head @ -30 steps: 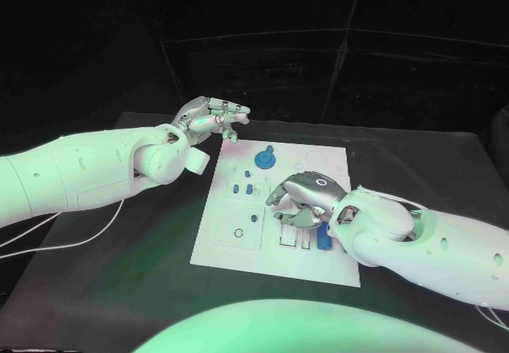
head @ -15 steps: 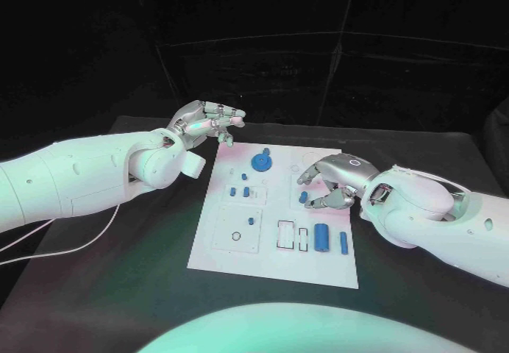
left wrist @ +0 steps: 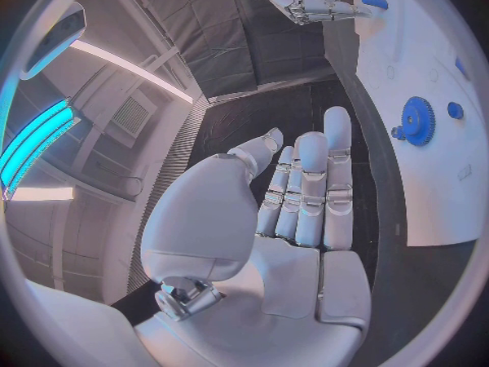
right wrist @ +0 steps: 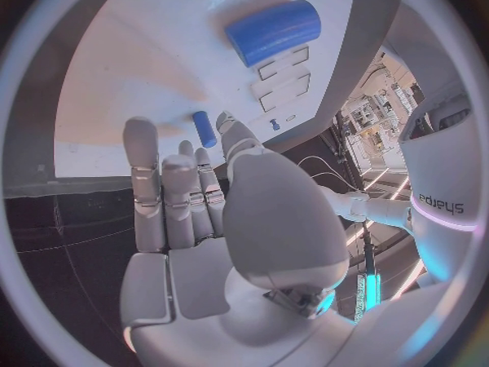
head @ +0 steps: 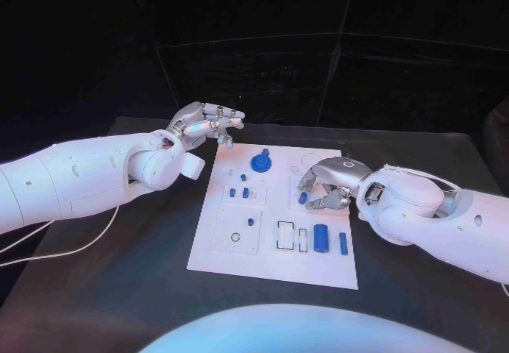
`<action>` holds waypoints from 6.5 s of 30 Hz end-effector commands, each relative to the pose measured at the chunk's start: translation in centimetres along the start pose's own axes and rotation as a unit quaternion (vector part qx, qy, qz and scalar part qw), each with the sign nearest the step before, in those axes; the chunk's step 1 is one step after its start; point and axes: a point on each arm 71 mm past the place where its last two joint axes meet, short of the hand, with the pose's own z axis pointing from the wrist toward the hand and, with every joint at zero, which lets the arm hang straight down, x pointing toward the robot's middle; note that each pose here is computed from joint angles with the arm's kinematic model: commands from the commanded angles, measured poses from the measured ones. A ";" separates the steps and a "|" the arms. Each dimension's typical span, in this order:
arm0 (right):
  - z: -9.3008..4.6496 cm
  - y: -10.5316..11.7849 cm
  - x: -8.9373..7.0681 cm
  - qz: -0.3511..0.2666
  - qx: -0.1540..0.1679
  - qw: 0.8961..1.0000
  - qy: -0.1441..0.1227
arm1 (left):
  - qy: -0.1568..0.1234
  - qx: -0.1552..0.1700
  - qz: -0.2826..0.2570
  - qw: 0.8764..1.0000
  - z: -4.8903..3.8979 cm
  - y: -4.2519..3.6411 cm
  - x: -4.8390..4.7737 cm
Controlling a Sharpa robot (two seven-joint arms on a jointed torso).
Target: Assemble the parts on the task board
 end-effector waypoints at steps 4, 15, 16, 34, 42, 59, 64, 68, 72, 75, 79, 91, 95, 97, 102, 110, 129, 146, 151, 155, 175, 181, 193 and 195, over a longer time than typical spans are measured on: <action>0.4 0.3 0.3 -0.008 -0.005 1.000 0.022 | 0.005 0.002 -0.005 1.000 0.05 -0.11 0.09; 0.8 0.7 0.3 -0.005 -0.011 1.000 0.024 | 0.005 0.001 -0.005 1.000 0.04 -0.10 0.07; 0.8 0.7 0.3 -0.005 -0.010 1.000 0.023 | 0.005 0.001 -0.005 1.000 0.04 -0.10 0.07; 0.4 0.6 -0.5 -0.013 -0.016 0.999 -0.031 | 0.005 -0.001 -0.006 1.000 -0.08 -0.10 -0.03; -1.0 1.3 -1.3 0.025 -0.038 0.997 -0.069 | 0.005 -0.001 -0.005 1.000 -0.11 -0.09 -0.14; 0.4 6.9 -2.2 0.064 -0.116 0.989 -0.064 | 0.010 0.000 -0.007 1.000 0.19 -0.07 0.31; 2.1 9.4 -1.6 0.057 -0.156 0.985 -0.048 | 0.014 0.001 -0.008 1.000 0.42 -0.08 0.69; 2.9 10.7 -0.6 0.055 -0.174 0.983 -0.033 | 0.018 0.002 -0.009 1.000 0.54 -0.08 0.93; 3.5 11.7 0.5 0.053 -0.184 0.981 -0.014 | 0.020 0.002 -0.010 1.000 0.64 -0.08 1.11; 3.8 12.1 1.1 0.049 -0.186 0.981 -0.003 | 0.021 0.002 -0.010 1.000 0.67 -0.08 1.15; 4.2 12.3 1.5 0.040 -0.182 0.982 0.009 | 0.021 0.001 -0.010 1.000 0.71 -0.08 1.17; 4.9 13.2 2.0 0.031 -0.188 0.982 0.016 | 0.023 0.000 -0.011 1.000 0.82 -0.04 1.28; 4.9 13.6 2.2 0.031 -0.193 0.980 0.020 | 0.024 0.000 -0.011 1.000 0.87 -0.03 1.32; 4.9 13.7 2.3 0.031 -0.194 0.980 0.022 | 0.024 0.000 -0.011 1.000 0.87 -0.03 1.33; 5.0 13.8 2.6 0.029 -0.195 0.980 0.031 | 0.024 0.000 -0.011 1.000 0.89 -0.02 1.32; 5.1 13.9 3.0 0.028 -0.196 0.979 0.041 | 0.023 -0.001 -0.010 1.000 0.89 -0.02 1.28; 5.5 14.1 3.9 0.015 -0.183 0.982 0.044 | 0.024 -0.002 -0.011 1.000 0.90 0.00 1.31; 5.6 14.8 4.1 0.018 -0.193 0.980 0.041 | 0.025 -0.004 -0.011 1.000 0.89 0.02 1.30; 5.6 14.8 4.0 0.027 -0.195 0.980 0.035 | 0.025 -0.004 -0.011 1.000 0.86 0.03 1.29; 5.6 14.8 3.9 0.031 -0.195 0.980 0.028 | 0.025 -0.004 -0.011 1.000 0.86 0.03 1.28; 1.2 9.0 2.4 0.173 -0.131 0.975 -0.046 | 0.024 -0.009 -0.011 1.000 0.65 0.07 0.97; -3.0 3.6 1.8 0.300 -0.014 0.953 -0.040 | 0.019 -0.009 -0.010 1.000 0.39 0.06 0.53; -7.9 -2.5 3.1 0.291 0.158 0.943 0.022 | 0.017 -0.008 -0.010 1.000 0.18 0.04 0.32; -8.1 -2.8 3.3 0.281 0.175 0.943 0.023 | 0.015 -0.008 -0.009 1.000 0.16 0.05 0.20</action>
